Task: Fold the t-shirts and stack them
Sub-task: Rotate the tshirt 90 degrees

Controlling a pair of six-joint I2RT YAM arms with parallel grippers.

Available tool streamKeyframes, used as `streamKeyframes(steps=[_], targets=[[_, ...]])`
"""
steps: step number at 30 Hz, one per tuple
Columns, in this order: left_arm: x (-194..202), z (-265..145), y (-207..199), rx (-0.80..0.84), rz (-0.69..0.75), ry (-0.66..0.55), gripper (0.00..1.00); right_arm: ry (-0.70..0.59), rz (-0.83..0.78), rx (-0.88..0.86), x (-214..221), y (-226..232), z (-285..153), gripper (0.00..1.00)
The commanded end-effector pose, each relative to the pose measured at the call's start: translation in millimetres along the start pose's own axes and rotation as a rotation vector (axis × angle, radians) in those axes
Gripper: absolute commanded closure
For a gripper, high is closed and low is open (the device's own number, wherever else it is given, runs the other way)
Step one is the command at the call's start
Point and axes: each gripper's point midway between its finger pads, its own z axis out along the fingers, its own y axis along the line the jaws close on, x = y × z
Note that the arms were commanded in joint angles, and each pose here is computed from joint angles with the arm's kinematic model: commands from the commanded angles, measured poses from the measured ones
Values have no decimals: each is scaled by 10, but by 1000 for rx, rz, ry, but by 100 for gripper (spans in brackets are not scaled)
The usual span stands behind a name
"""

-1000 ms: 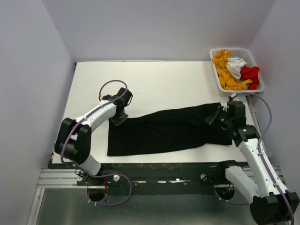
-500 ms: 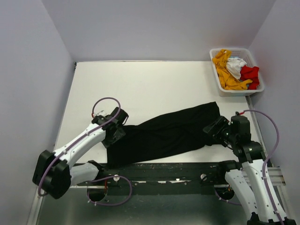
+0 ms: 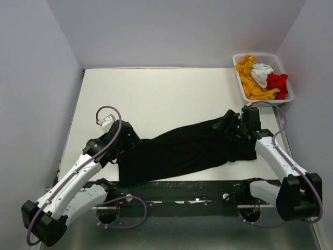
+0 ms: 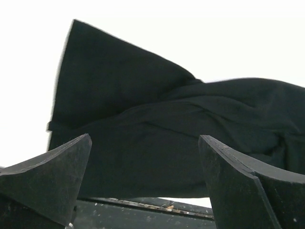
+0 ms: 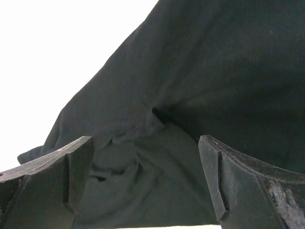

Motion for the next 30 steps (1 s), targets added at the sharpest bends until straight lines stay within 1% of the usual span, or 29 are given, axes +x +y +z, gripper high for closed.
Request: streamKeyframes(steps=[1, 3, 7, 11, 13, 15, 18, 23, 26, 30], targets=[[-15, 177, -701, 243, 138, 32, 1, -84, -63, -67, -374, 243, 265, 0], [-13, 302, -862, 233, 176, 66, 1, -33, -71, -72, -302, 229, 400, 0], [139, 671, -866, 99, 200, 169, 1, 46, -78, -56, -136, 122, 595, 0], [442, 959, -527, -57, 198, 271, 1, 68, -97, -46, -73, 54, 656, 0], [557, 1032, -310, -131, 188, 291, 1, 74, -109, -53, -54, 50, 678, 0], [647, 1054, -164, -172, 181, 313, 1, 96, -109, -56, -1, 32, 704, 0], [717, 1062, -58, -182, 171, 320, 1, 160, -106, -102, 143, 70, 715, 0], [717, 1070, -102, -168, 164, 321, 1, 266, -110, -228, 427, 217, 589, 0], [715, 1083, -115, -169, 167, 323, 1, 286, -142, -290, 509, 338, 400, 0], [723, 1084, -103, -174, 161, 323, 1, 287, -180, -315, 586, 415, 125, 0]])
